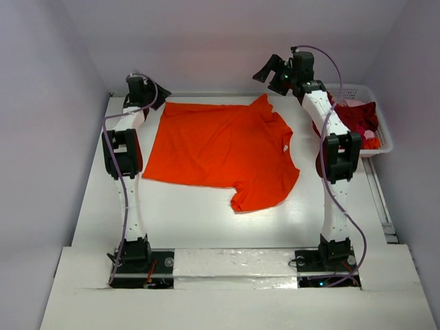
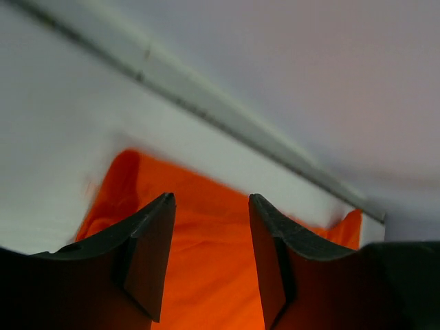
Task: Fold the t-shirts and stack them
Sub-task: Flatten out the tshirt
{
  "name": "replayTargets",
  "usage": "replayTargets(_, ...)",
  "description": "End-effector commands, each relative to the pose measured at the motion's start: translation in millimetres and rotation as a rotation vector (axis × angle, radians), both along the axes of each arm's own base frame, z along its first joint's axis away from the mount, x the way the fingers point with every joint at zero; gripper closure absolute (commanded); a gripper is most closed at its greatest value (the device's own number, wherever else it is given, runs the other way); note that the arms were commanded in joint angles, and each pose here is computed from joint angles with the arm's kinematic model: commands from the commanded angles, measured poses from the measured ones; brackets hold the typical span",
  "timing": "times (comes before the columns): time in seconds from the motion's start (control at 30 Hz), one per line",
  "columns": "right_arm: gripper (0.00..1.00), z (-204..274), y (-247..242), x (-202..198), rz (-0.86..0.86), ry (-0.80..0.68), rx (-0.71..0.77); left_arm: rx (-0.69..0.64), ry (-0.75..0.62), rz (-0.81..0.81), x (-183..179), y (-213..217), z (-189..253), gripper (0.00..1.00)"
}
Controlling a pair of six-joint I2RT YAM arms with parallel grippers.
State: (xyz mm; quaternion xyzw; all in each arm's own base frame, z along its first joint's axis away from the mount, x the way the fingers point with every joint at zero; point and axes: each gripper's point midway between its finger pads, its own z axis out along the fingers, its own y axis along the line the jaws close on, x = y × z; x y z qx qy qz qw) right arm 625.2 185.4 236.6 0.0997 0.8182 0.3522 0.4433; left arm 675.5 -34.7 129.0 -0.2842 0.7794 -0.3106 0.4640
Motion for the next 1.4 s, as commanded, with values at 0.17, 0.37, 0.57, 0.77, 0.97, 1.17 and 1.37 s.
replayTargets(0.17, 0.00, 44.5, 39.6, -56.6, 0.110, -0.082, 0.006, -0.088, -0.002, -0.108, -26.4, -25.0, 31.7, 0.58)
replayTargets(0.37, 0.23, 0.7, 65.8, -92.9, 0.176, 0.020, 0.000, -0.074, 0.038, -0.101, -26.8, -22.8, 25.9, 0.57)
replayTargets(0.57, 1.00, -55.0, 70.8, -127.9, 0.179, 0.139, -0.058, -0.056, 0.048, -0.093, -24.0, -19.9, 23.5, 0.57)
replayTargets(0.77, 1.00, -83.4, 66.1, -157.0, 0.163, 0.192, -0.123, -0.076, 0.058, -0.120, -26.5, -25.2, 23.0, 0.57)
replayTargets(0.97, 1.00, -93.7, 58.8, -174.0, 0.142, 0.221, -0.149, -0.090, 0.095, -0.131, -61.1, -29.5, 52.6, 0.60)
replayTargets(1.17, 1.00, -93.7, 58.4, -173.6, 0.142, 0.241, -0.160, -0.015, 0.095, -0.092, -130.0, -26.1, 75.5, 0.60)
replayTargets(1.37, 1.00, -104.4, 50.8, -175.5, 0.108, 0.283, -0.192, 0.052, 0.242, -0.120, -189.4, -37.3, 21.6, 0.64)
